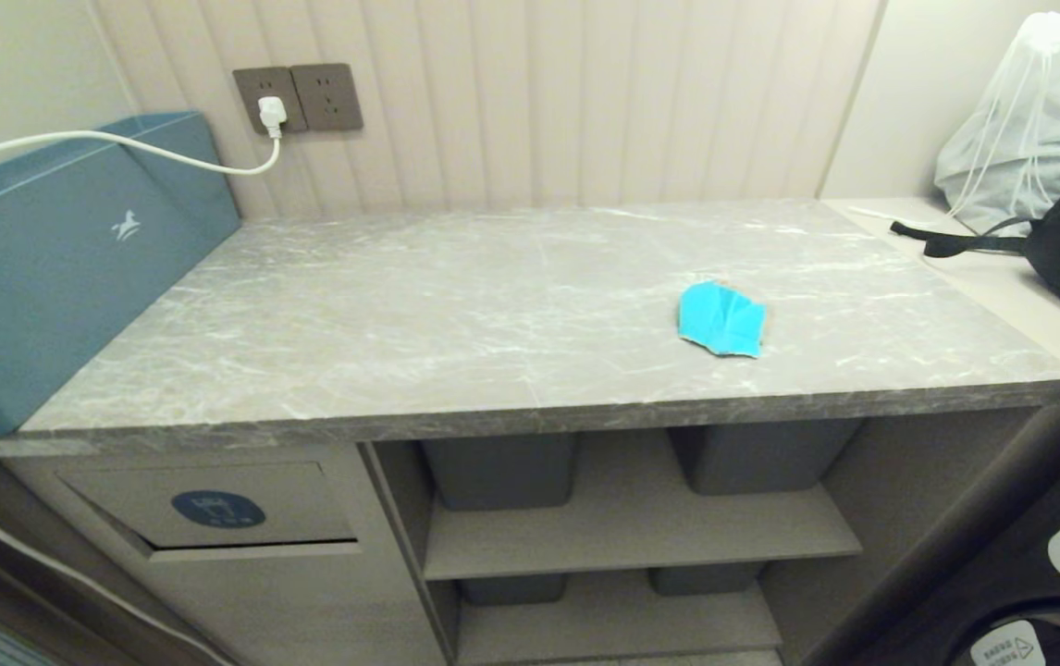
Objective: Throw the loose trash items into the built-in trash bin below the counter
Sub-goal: Pick up the garbage
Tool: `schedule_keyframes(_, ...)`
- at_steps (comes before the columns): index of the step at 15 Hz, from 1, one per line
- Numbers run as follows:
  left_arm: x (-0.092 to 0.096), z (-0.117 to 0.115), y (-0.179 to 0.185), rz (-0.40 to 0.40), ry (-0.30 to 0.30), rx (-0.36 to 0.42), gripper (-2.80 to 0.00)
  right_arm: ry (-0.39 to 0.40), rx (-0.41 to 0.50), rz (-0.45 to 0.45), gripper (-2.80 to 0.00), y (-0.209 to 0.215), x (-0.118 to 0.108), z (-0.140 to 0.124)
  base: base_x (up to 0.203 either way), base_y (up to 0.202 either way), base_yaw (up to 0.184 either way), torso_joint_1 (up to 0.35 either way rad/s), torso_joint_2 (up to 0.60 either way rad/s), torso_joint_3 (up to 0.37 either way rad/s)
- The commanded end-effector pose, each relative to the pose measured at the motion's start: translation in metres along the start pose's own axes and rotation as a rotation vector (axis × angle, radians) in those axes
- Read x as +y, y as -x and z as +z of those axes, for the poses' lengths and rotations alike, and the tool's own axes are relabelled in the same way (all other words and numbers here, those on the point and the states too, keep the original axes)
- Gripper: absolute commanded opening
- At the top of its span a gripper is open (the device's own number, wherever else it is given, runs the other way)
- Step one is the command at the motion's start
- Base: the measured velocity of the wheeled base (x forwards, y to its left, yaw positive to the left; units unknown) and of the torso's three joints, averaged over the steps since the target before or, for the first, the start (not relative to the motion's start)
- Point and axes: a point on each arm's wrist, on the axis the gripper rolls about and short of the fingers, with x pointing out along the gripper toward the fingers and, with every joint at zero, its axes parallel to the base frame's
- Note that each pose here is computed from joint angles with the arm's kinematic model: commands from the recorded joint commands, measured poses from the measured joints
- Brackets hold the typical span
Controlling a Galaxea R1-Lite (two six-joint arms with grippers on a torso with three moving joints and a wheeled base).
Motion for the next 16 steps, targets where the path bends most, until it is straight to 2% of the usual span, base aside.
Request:
schedule_keyframes(1, 0.000, 0.000, 0.000, 0.000, 0.000, 0.000, -2.80, 0.004, -0.002, 0.001, -2.80, 0.000, 0.000, 0.000, 0.000, 0.000, 0.000, 0.233, -0.52, -0.290)
schedule_keyframes(4, 0.000, 0.000, 0.000, 0.000, 0.000, 0.001, -2.80, -0.002, -0.002, 0.001, -2.80, 0.000, 0.000, 0.000, 0.000, 0.000, 0.000, 0.196, -0.43, -0.242)
schedule_keyframes(10, 0.000, 0.000, 0.000, 0.000, 0.000, 0.001, -2.80, 0.021, 0.006, 0.012, -2.80, 0.000, 0.000, 0.001, 0.000, 0.000, 0.000, 0.023, -0.05, -0.026)
schedule_keyframes(11, 0.000, 0.000, 0.000, 0.000, -0.001, 0.000, -2.80, 0.023, -0.011, 0.013, -2.80, 0.001, 0.000, 0.008, 0.000, 0.000, 0.000, 0.000, 0.00, 0.000)
schedule_keyframes(13, 0.000, 0.000, 0.000, 0.000, 0.000, 0.000, -2.80, 0.022, -0.019, 0.055, -2.80, 0.000, -0.003, 0.037, 0.000, 0.000, 0.000, 0.000, 0.00, 0.000)
schedule_keyframes(14, 0.000, 0.000, 0.000, 0.000, 0.000, 0.001, -2.80, 0.020, -0.022, 0.088, 0.00, -0.003, -0.004, 0.054, 0.000, 0.000, 0.000, 0.000, 0.00, 0.000)
schedule_keyframes(16, 0.000, 0.000, 0.000, 0.000, 0.000, 0.000, -2.80, 0.007, 0.042, 0.155, 0.00, -0.024, -0.007, 0.091, 0.000, 0.000, 0.000, 0.000, 0.00, 0.000)
